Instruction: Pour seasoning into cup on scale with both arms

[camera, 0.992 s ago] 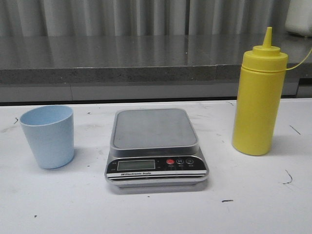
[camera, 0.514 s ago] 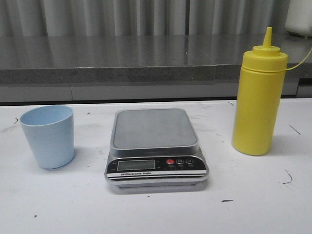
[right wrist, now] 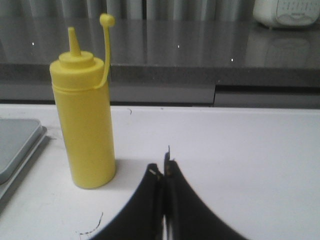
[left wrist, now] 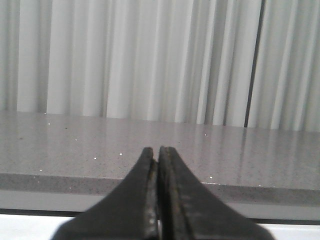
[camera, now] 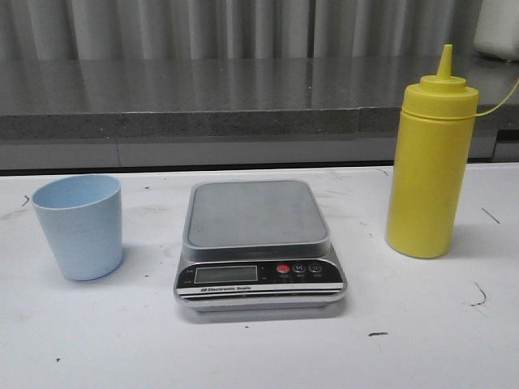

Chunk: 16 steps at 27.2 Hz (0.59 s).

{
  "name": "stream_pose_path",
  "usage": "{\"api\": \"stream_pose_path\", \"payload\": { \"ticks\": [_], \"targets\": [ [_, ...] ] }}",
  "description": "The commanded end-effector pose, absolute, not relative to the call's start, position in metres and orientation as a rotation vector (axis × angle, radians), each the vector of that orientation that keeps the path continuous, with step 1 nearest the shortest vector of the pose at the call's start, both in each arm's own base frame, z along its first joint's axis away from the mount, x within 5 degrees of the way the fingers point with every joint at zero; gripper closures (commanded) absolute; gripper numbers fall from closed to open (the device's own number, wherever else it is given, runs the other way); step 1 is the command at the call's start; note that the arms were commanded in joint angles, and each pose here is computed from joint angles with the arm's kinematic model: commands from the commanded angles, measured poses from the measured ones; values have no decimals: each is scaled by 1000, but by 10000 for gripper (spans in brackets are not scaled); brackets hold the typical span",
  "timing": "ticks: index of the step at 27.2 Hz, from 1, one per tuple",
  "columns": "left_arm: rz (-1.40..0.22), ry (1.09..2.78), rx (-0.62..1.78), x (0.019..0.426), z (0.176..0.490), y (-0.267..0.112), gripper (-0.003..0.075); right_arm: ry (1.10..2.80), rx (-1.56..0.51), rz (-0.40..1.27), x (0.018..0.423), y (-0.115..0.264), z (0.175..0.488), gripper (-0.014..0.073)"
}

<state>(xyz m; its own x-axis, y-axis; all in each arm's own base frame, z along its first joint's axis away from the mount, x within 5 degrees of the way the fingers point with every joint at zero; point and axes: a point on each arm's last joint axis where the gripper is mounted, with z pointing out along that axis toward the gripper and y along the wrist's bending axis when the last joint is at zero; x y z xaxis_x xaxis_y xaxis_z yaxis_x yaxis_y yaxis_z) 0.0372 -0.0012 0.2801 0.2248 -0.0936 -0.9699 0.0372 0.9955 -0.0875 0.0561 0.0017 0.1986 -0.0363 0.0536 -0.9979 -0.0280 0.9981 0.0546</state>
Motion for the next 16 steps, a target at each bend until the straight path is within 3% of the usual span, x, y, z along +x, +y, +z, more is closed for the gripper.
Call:
{"api": "stream_pose_path", "payload": {
  "ticks": [1, 8, 16],
  "targets": [
    [-106, 1250, -60, 28, 307, -1, 740, 1441, 22, 65, 46, 1, 244, 664],
    [-114, 1473, -51, 51, 338, -3, 740, 1488, 20, 63, 38, 1, 326, 664],
    [-117, 1625, -52, 88, 360, -4, 740, 1628, 22, 61, 78, 2, 358, 664]
  ]
}}
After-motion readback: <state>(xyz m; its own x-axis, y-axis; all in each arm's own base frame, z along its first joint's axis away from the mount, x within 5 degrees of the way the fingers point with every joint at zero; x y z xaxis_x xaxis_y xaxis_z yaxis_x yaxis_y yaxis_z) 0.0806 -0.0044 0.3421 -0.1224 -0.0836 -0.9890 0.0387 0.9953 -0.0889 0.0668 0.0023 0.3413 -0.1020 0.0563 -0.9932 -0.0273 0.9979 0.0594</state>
